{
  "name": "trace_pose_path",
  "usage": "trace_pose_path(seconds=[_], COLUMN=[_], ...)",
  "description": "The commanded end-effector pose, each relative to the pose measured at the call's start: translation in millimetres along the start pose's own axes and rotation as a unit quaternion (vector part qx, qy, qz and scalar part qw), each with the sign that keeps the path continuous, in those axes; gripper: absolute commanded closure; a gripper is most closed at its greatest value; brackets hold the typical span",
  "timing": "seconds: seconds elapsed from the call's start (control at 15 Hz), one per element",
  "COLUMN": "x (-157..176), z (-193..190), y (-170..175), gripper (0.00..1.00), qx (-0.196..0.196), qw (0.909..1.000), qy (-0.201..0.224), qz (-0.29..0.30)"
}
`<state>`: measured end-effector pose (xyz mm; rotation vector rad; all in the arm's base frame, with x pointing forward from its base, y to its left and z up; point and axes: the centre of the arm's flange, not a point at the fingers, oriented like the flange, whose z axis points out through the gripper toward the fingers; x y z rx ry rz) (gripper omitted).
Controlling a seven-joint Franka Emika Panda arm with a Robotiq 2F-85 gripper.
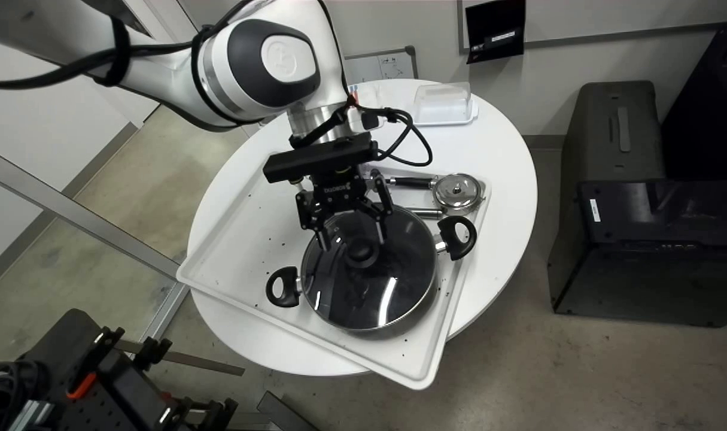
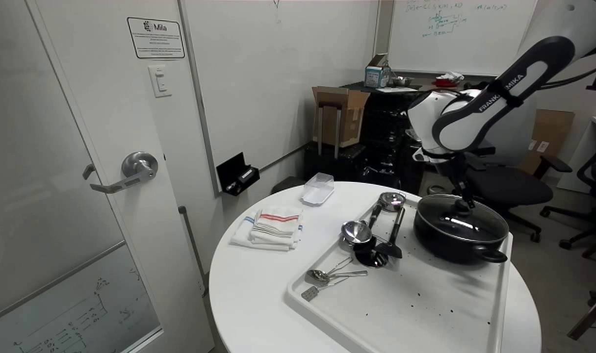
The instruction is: Put the glass lid on the black pot
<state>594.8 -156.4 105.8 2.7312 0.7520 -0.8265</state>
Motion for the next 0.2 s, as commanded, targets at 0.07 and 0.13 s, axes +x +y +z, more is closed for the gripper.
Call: trace_pose_path(seconds=[0.07, 0.13], x=[-4.9, -5.0], z=[-11.3, -11.7], y=[2.1, 2.3], gripper=[0.00, 0.00], qx=[0.016, 0.016], qw=[0.9999, 0.9999], qy=[0.000, -0.001], qz=[-0.004, -0.003])
